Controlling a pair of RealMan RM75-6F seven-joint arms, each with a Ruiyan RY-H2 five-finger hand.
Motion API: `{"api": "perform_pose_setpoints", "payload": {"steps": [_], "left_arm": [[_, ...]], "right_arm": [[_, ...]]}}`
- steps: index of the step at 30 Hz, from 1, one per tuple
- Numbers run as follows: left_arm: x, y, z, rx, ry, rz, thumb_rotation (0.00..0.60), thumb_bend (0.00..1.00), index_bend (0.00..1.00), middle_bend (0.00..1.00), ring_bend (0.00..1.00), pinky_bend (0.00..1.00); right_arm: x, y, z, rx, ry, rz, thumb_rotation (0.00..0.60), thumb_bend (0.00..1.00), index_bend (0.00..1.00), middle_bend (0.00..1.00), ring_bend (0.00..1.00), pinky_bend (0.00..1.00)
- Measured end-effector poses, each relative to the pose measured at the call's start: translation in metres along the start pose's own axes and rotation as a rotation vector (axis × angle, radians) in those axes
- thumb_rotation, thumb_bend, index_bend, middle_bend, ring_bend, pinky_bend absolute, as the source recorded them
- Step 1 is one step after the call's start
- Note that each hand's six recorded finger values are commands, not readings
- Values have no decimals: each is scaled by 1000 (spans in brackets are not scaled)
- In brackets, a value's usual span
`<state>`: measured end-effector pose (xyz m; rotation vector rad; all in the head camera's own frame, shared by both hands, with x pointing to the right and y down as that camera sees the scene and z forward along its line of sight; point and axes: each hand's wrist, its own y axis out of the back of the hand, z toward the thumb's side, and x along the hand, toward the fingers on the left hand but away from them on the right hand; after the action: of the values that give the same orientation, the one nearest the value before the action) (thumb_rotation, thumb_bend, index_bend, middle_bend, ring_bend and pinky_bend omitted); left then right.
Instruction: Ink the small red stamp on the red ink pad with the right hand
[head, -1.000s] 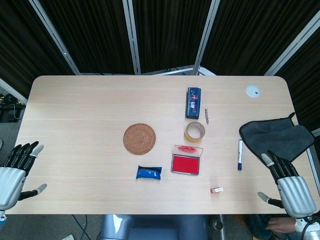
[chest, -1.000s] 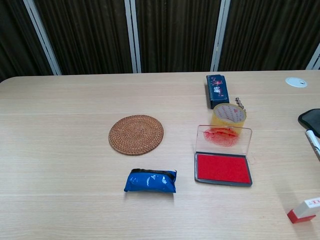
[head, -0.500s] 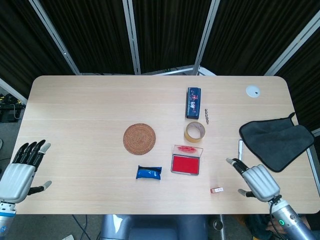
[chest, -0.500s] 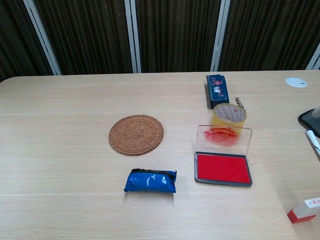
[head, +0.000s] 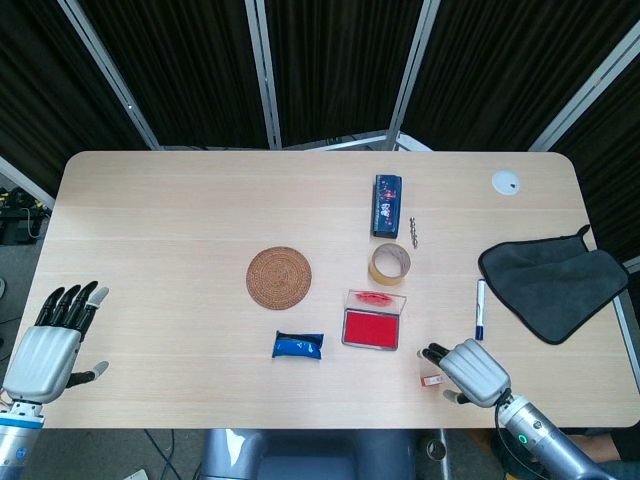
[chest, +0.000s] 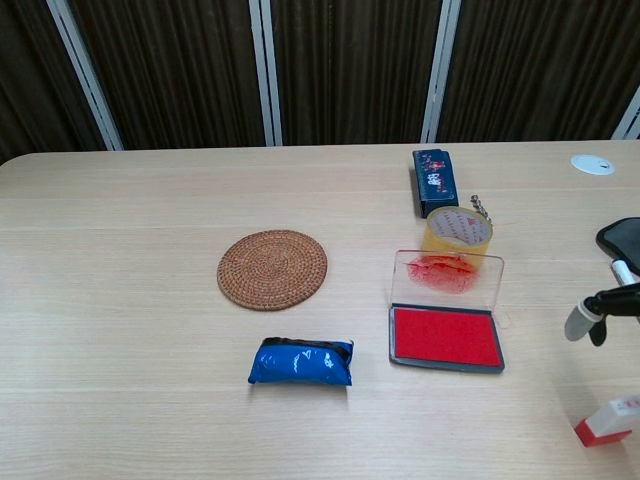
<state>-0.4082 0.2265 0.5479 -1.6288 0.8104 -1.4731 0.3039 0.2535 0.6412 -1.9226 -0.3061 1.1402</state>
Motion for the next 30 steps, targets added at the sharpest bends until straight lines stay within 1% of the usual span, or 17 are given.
{"api": "perform_pose_setpoints", "payload": {"steps": [4,8,11,15,22,30], "left_arm": [[0,-1,0,2,4,-3,600,0,0,0,0,0],[0,-1,0,1,5,-3,600,0,0,0,0,0],[0,-1,-1,0,6,-5,600,0,0,0,0,0],[0,-1,-1,-1,6,-7,600,0,0,0,0,0],[0,-1,-1,2,6,-9,600,0,0,0,0,0],[-1,-1,0,2,5,-8,600,0,0,0,0,0]], "right_arm": [[-6,-11,3,29,7,15,600,128,299,391,886,1000],[-9,-21,6,46,10,37,600,131,308,399,887,1000],[-10,-27,6,56,1,57,600,143,311,400,887,1000],[-11,-34,3,68,-23,80,600,159,341,420,886,1000],[-11,-35,0,69,-45,79,600,204,405,476,886,1000],[-11,-38,2,69,-45,88,600,237,408,481,887,1000]]}}
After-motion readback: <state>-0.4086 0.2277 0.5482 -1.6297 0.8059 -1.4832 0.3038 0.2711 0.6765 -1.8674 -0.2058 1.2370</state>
